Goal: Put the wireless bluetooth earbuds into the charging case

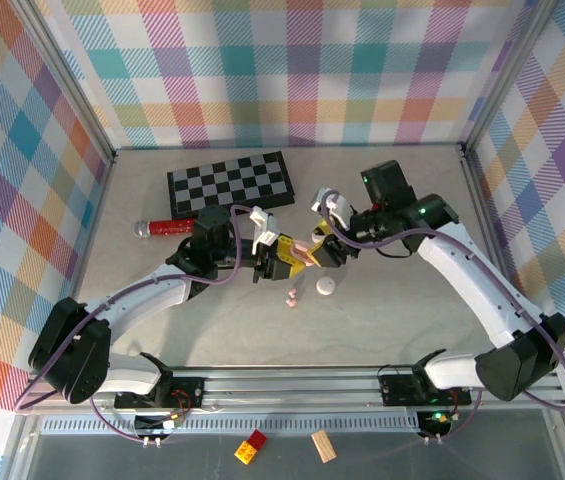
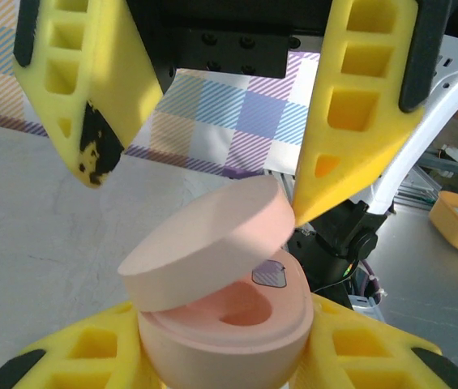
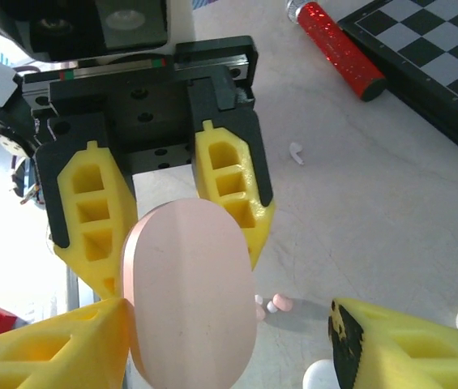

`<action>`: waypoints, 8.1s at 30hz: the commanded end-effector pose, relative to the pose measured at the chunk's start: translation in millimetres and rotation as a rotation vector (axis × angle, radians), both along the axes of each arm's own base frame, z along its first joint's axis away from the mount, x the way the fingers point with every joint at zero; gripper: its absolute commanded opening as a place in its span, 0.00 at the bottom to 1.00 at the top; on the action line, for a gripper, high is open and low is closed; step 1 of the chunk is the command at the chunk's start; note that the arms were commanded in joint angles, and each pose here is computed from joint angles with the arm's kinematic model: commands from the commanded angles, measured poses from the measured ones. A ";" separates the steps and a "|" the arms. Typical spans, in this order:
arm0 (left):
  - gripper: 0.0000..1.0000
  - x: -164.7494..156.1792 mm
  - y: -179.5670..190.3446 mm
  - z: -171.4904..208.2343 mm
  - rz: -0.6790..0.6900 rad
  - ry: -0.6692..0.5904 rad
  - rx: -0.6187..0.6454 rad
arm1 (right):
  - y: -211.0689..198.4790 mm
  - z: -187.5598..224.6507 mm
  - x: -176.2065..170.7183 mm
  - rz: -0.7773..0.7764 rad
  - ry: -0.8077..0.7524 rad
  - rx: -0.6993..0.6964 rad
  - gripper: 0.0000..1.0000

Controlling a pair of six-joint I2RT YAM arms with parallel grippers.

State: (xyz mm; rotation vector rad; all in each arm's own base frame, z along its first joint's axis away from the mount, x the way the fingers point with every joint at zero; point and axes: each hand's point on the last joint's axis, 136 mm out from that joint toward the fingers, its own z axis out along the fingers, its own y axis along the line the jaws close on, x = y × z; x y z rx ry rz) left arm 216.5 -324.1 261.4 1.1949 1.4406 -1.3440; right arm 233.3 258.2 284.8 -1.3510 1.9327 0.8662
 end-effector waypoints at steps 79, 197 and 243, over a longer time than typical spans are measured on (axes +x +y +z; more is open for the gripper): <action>0.34 87.7 89.7 19.8 0.482 -0.073 -0.223 | 60.0 -251.6 12.2 -0.794 1.012 -0.119 0.53; 0.35 129.2 149.1 10.5 0.659 -0.114 -0.164 | 22.3 -240.3 65.0 -0.784 0.775 -0.356 0.42; 0.35 129.3 146.5 11.4 0.638 -0.106 -0.172 | 0.3 -246.2 78.2 -0.866 0.753 -0.278 0.20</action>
